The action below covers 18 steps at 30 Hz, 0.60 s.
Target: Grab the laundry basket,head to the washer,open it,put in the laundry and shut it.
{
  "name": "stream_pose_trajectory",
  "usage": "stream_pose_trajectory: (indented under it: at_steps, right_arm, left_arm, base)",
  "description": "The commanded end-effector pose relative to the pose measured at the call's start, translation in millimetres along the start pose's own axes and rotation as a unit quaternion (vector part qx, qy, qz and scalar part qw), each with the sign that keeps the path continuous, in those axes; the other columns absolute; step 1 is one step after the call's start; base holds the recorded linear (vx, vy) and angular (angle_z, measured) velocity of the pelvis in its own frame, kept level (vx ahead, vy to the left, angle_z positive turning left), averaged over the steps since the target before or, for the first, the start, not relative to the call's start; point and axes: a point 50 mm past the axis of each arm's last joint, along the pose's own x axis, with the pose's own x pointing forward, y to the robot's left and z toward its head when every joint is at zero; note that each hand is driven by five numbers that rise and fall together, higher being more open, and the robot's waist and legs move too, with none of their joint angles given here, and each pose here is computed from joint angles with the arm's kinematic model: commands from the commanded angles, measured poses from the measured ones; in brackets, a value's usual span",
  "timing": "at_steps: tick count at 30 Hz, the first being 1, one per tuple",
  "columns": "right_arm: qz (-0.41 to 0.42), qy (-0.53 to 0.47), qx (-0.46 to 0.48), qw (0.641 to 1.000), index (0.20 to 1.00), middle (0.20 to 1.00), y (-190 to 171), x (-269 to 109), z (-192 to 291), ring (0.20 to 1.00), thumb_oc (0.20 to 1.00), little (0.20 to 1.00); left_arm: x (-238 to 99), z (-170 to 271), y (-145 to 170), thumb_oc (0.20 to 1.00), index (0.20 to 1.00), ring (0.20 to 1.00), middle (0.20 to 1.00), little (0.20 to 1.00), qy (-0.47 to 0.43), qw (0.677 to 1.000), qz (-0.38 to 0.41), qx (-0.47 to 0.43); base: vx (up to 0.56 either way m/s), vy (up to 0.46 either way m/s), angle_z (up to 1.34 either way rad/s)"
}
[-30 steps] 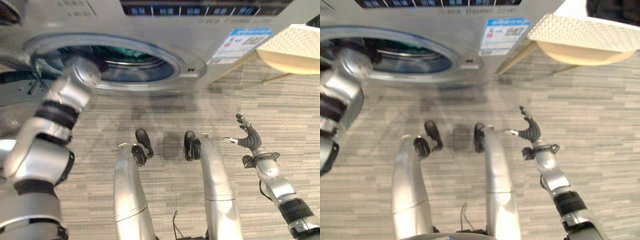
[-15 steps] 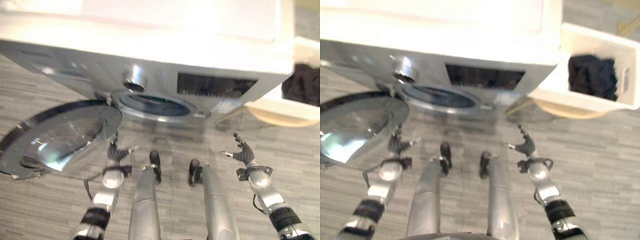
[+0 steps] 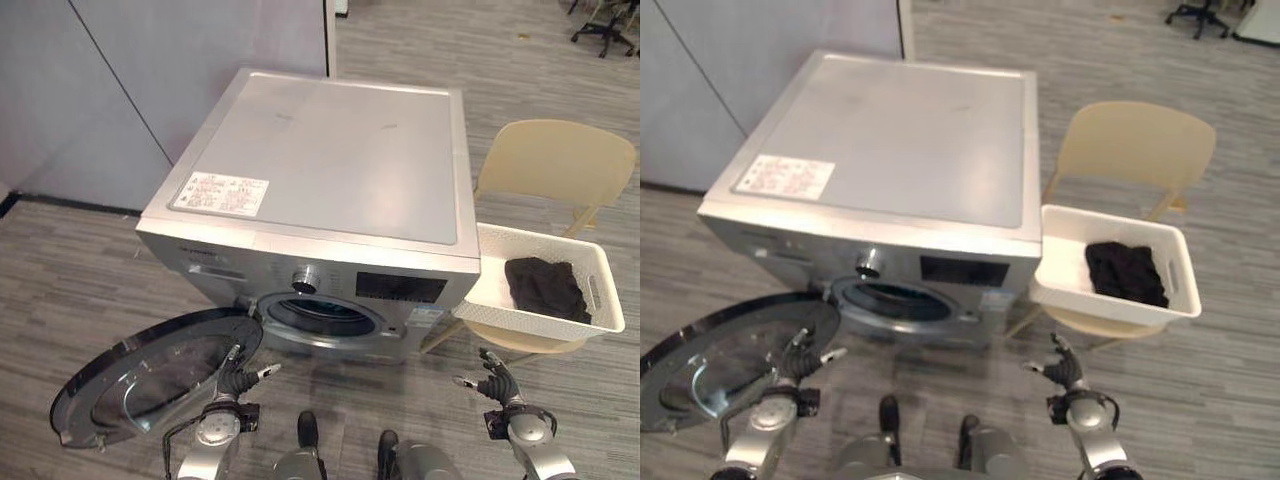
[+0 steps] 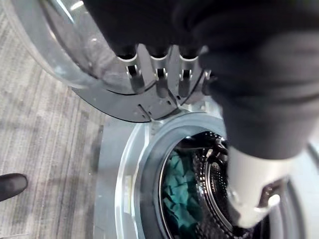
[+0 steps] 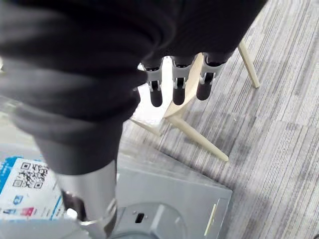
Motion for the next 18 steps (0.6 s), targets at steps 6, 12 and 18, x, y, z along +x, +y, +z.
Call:
stream_pose_trajectory:
  at_steps: [6, 12, 18]
  right_arm:
    - [-0.004, -0.033, 0.014, 0.999, 1.0, 1.0, -10, 2, 12, 1.0, 1.0, 1.0]
    - [0.008, -0.03, 0.011, 0.999, 1.0, 1.0, -2, 1, 13, 1.0, 1.0, 1.0]
    - [0.013, -0.046, -0.004, 0.999, 1.0, 1.0, 3, 2, 21, 1.0, 1.0, 1.0]
  left_arm:
    - [2, 16, -16, 1.0, 1.0, 1.0, 1.0, 1.0, -0.041, 0.996, -0.06, 0.045]
    - [3, 28, -17, 1.0, 1.0, 1.0, 1.0, 1.0, -0.066, 0.993, -0.073, 0.063]
    - [7, 40, -23, 1.0, 1.0, 1.0, 1.0, 1.0, -0.084, 0.99, -0.085, 0.073]
  base:
    - [0.08, 0.136, -0.5]
    - [-0.07, 0.12, -1.34]
    - [-0.01, -0.068, -1.65]
